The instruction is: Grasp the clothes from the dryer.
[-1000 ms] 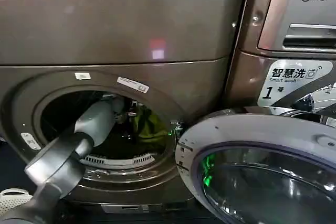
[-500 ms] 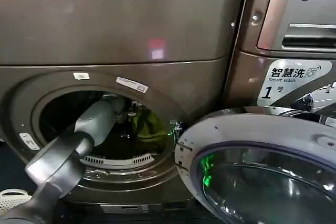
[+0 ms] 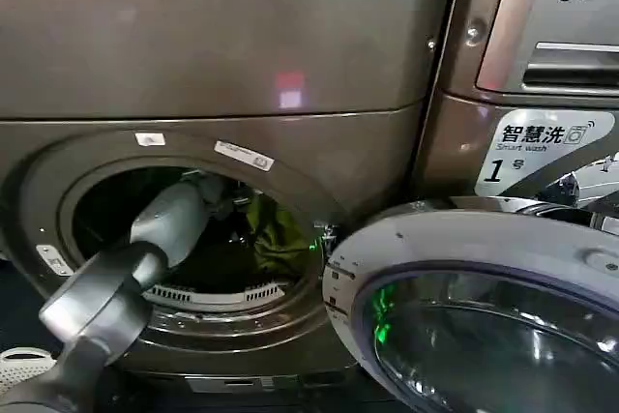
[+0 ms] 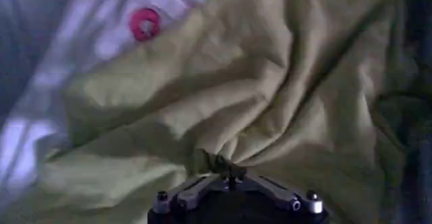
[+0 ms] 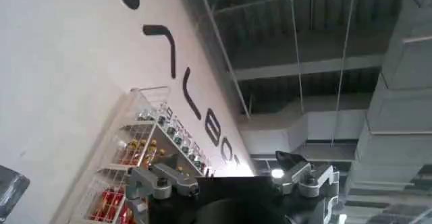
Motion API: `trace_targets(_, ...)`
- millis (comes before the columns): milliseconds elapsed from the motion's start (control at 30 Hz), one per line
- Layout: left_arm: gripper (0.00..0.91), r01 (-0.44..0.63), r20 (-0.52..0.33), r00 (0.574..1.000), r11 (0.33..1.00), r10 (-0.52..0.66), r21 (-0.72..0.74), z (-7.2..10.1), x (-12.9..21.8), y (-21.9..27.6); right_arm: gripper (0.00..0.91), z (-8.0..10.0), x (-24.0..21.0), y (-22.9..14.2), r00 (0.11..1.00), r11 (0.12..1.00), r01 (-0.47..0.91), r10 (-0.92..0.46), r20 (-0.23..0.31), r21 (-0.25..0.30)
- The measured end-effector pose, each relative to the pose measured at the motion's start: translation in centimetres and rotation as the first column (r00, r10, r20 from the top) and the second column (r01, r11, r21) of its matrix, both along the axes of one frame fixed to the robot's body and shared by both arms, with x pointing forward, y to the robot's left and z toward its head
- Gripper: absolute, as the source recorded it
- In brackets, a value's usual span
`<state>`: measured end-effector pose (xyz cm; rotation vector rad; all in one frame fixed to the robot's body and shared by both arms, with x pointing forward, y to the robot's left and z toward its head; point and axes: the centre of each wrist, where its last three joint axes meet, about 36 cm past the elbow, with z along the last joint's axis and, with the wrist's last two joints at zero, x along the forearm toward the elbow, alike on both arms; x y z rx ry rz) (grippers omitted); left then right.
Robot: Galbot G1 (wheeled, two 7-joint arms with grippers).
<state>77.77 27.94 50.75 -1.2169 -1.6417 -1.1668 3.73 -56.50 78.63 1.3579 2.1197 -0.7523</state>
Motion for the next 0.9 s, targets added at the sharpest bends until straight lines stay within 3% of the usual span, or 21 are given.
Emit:
trace_targets(267,0.000,-0.091,0.125,0.986,0.983,0.112,-0.161,-0.6,-0.3,-0.4,0.907,-0.1,0.3,-0.1,1.000,1.000,-0.010,0.010,0.003,0.001)
trace_targets(467,0.000,-0.151,0.221,0.949,0.938,0.227,-0.312,-1.4,-0.6,-1.4,0.907,-0.3,0.5,-0.1,1.000,1.000,-0.014,0.014,0.004,0.004)
trace_targets(733,0.000,-0.234,0.303,0.852,0.828,0.427,-0.509,-2.7,-1.2,-2.5,0.907,-0.6,0.8,-0.3,1.000,1.000,-0.019,0.019,0.004,0.008)
trace_targets(900,0.000,-0.270,0.322,0.763,0.729,0.561,-0.629,-3.1,-1.6,-2.4,0.907,-0.8,1.0,-0.3,1.000,1.000,-0.022,0.022,0.005,0.011)
